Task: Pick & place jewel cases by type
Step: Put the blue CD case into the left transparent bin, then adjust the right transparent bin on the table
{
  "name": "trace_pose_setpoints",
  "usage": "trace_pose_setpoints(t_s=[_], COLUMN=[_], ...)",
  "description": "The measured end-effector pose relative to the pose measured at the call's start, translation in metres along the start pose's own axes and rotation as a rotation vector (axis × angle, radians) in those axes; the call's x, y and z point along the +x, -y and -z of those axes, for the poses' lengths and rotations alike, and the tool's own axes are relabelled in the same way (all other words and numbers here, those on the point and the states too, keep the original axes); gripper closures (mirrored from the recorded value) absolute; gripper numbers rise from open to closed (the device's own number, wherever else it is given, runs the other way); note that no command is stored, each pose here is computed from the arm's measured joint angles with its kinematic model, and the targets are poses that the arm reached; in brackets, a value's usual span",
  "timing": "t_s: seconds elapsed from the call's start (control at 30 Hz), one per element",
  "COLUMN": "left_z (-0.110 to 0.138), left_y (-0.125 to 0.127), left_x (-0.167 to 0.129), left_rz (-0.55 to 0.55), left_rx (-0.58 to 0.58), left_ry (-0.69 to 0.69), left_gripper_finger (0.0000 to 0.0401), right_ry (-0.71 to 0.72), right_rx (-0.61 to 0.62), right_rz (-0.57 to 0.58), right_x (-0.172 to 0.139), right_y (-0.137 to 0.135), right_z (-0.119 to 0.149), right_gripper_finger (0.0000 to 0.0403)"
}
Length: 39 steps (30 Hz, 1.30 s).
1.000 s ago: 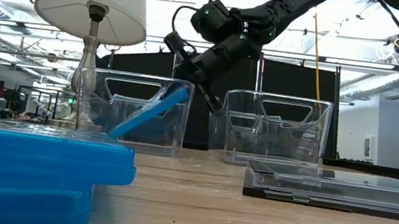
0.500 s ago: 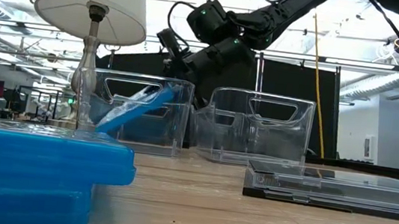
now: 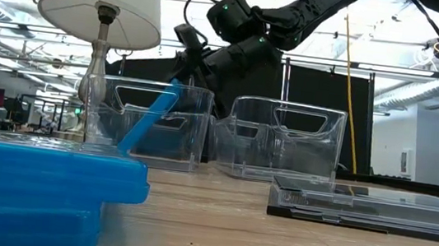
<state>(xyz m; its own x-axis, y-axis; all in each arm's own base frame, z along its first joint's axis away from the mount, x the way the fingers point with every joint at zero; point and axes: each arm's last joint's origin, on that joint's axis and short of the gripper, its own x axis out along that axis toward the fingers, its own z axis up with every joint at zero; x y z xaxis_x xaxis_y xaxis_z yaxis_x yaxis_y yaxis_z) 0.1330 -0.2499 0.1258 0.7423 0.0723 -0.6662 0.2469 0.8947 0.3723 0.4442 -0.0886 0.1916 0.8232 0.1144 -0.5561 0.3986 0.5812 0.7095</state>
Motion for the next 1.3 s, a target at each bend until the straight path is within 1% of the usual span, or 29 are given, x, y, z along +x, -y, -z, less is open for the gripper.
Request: trace_pose_setpoints(t_s=[0.1, 0.37, 0.43, 0.5, 0.57, 0.7, 0.8, 0.87, 1.0, 1.1, 1.17, 1.23, 1.3], left_z=[0.000, -0.001, -0.001, -0.001, -0.002, -0.002, -0.002, -0.002, -0.005, -0.011, -0.016, -0.022, -0.031], left_y=[0.000, 0.000, 0.000, 0.000, 0.000, 0.000, 0.000, 0.000, -0.004, -0.009, -0.012, -0.017, -0.022], left_x=[0.000, 0.000, 0.001, 0.001, 0.001, 0.001, 0.001, 0.001, 0.006, 0.011, 0.016, 0.022, 0.027], left_rz=[0.001, 0.000, -0.002, -0.001, -0.001, 0.000, 0.001, 0.000, -0.017, -0.039, -0.047, -0.058, -0.065], left_rx=[-0.003, -0.006, -0.008, -0.009, -0.012, -0.014, -0.013, -0.015, -0.015, 0.004, 0.018, 0.043, 0.075], left_ry=[0.002, 0.007, 0.006, 0.008, 0.010, 0.012, 0.015, 0.015, 0.012, 0.029, 0.043, 0.064, 0.095], left_gripper_finger=[0.0341, 0.0341, 0.0341, 0.0341, 0.0341, 0.0341, 0.0341, 0.0341, 0.0341, 0.0341, 0.0341, 0.0341, 0.0341], right_ry=[-0.005, -0.049, -0.029, -0.036, -0.011, -0.002, -0.007, -0.020, -0.086, -0.152, -0.195, -0.243, -0.299], right_rx=[-0.039, -0.111, -0.142, -0.169, -0.201, -0.288, -0.393, -0.497, -0.752, -0.905, -1.001, -1.099, -1.159], right_rz=[0.010, 0.118, 0.133, 0.163, 0.166, 0.223, 0.251, 0.250, 0.224, 0.208, 0.237, 0.300, 0.371], right_x=[-0.002, -0.014, -0.016, -0.024, -0.030, -0.048, -0.068, -0.082, -0.109, -0.122, -0.127, -0.127, -0.127], right_y=[-0.003, -0.004, -0.007, -0.011, -0.017, -0.027, -0.038, -0.049, -0.071, -0.085, -0.092, -0.095, -0.095], right_z=[0.002, 0.008, 0.008, 0.008, 0.007, 0.008, 0.009, 0.012, 0.027, 0.045, 0.059, 0.072, 0.083], right_gripper_finger=[0.0224, 0.0231, 0.0231, 0.0231, 0.0231, 0.0231, 0.0231, 0.0232, 0.0232, 0.0232, 0.0232, 0.0232, 0.0232])
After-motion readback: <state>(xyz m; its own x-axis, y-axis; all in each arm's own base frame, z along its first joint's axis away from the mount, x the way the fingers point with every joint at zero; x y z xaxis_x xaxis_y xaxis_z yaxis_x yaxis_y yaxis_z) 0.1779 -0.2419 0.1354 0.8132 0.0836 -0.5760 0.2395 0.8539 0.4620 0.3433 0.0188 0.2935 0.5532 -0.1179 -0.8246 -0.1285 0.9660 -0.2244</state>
